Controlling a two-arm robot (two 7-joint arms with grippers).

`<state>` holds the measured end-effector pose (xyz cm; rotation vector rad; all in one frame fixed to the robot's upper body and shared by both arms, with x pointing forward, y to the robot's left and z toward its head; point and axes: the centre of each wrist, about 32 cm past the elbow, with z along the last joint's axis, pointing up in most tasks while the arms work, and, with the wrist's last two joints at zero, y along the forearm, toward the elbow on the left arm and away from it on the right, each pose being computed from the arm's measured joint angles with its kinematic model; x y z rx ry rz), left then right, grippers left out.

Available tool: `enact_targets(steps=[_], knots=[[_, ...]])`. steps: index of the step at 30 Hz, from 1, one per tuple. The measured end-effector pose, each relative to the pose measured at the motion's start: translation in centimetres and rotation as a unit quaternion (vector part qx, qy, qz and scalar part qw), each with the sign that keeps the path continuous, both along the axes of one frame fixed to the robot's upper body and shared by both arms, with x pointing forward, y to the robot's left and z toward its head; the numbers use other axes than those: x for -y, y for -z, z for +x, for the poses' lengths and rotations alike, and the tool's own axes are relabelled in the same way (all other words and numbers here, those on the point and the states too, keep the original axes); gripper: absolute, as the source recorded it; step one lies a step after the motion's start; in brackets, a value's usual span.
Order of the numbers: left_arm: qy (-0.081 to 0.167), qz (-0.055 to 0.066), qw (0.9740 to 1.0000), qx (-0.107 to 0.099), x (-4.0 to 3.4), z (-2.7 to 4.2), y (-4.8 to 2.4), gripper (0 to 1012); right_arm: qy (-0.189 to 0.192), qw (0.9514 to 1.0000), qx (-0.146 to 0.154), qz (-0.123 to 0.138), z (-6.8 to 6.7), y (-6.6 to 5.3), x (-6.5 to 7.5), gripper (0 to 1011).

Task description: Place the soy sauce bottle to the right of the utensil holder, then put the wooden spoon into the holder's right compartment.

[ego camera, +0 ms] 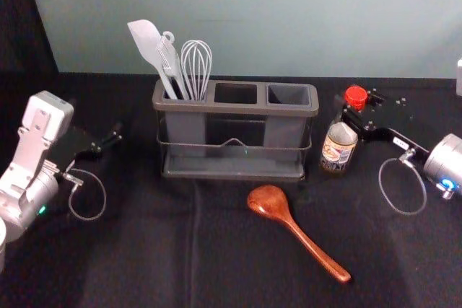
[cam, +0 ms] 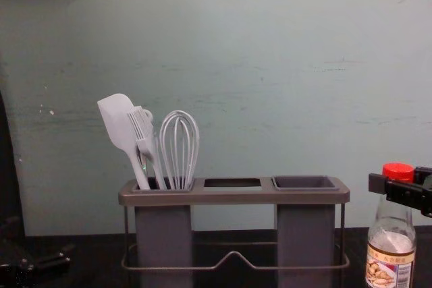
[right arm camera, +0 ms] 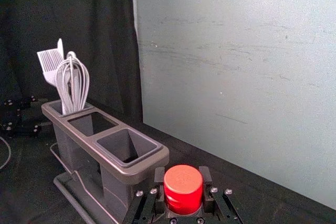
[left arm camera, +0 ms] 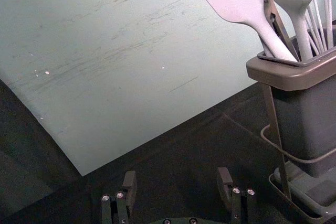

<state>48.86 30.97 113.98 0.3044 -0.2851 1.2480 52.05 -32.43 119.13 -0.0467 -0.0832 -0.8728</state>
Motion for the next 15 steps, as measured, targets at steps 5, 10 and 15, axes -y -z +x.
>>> enact_targets(steps=[5,10,15], knots=[[0.000,0.000,1.0000,0.000,0.00,0.00,0.00,1005,0.001,1.0000,0.000,-0.002,0.06,-0.06,-0.04,383],[0.000,0.000,1.0000,0.000,0.00,0.00,0.00,1005,0.001,1.0000,0.000,-0.002,0.06,-0.06,-0.04,383],[0.000,0.000,1.0000,0.000,0.00,0.00,0.00,1005,0.001,1.0000,0.000,-0.002,0.06,-0.06,-0.03,385]])
